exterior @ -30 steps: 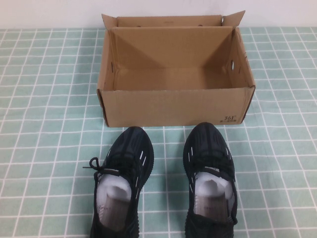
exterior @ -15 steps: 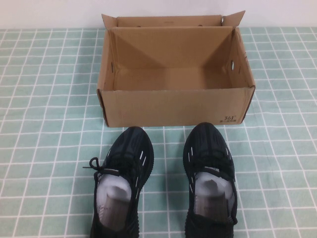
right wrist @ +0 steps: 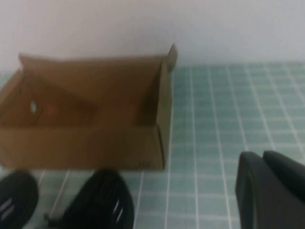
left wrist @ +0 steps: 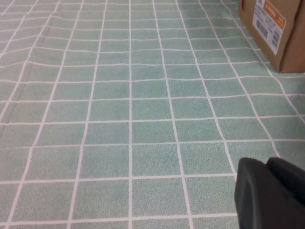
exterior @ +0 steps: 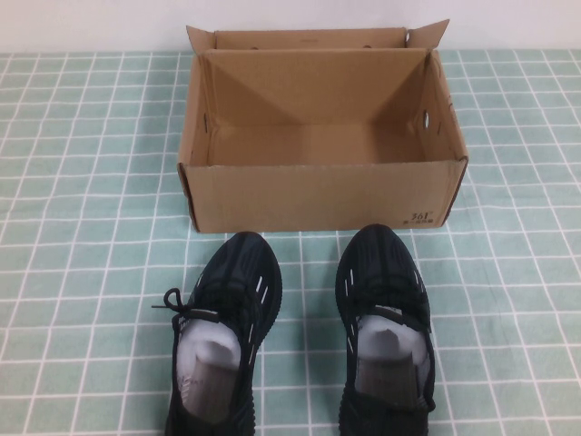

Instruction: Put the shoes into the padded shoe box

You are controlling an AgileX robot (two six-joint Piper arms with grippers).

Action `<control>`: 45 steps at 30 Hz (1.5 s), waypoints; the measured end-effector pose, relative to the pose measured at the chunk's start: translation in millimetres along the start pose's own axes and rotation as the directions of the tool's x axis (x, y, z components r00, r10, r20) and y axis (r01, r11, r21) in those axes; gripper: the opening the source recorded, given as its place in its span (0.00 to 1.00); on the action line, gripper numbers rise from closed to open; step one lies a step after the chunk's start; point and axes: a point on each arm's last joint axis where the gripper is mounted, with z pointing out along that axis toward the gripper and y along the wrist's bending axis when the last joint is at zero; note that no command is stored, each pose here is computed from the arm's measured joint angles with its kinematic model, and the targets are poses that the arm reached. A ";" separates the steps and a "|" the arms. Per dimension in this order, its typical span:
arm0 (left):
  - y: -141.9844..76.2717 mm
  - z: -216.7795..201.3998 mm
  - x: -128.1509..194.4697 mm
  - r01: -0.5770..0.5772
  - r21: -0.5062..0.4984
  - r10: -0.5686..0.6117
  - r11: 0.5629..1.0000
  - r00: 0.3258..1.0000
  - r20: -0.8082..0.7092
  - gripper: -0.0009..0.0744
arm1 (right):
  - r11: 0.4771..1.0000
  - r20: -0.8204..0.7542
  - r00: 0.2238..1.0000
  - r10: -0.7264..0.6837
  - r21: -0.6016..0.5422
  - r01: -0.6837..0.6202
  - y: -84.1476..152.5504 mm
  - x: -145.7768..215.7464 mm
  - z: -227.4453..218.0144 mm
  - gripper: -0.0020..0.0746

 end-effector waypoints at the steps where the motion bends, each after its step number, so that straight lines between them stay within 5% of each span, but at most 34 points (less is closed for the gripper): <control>1: 0.0 0.0 0.0 0.000 0.000 0.000 1.000 1.000 0.000 0.02 | 0.999 -0.059 0.998 -0.023 -0.023 0.022 1.6 3.2 6.3 0.02; 8: 0.0 0.0 0.0 0.000 0.000 0.000 1.000 1.000 0.000 0.02 | 0.929 -0.396 0.863 -0.314 -0.314 0.194 22.7 18.0 47.3 0.02; 14: 0.0 0.0 0.0 0.000 0.000 0.000 1.000 1.000 0.000 0.02 | 0.833 -0.470 0.744 -0.475 -0.511 0.210 43.6 23.4 83.3 0.05; 20: 0.0 0.0 0.0 0.000 0.000 0.000 1.000 1.000 0.000 0.02 | 0.747 -0.465 0.660 -0.590 -0.624 0.228 69.0 25.1 114.4 0.22; 32: 0.0 0.0 0.0 0.000 0.000 0.000 1.000 1.000 0.000 0.02 | 0.568 -0.322 0.545 -0.774 -0.732 0.375 119.9 48.2 153.5 0.32; 39: 0.0 0.0 0.0 0.000 0.000 0.000 1.000 1.000 0.000 0.02 | 0.388 -0.197 0.384 -0.902 -0.758 0.523 143.8 68.4 159.0 0.60; 45: 0.0 0.0 0.0 0.000 0.000 0.000 1.000 1.000 0.000 0.02 | 0.330 -0.181 0.293 -0.939 -0.715 0.617 149.3 75.4 163.2 0.66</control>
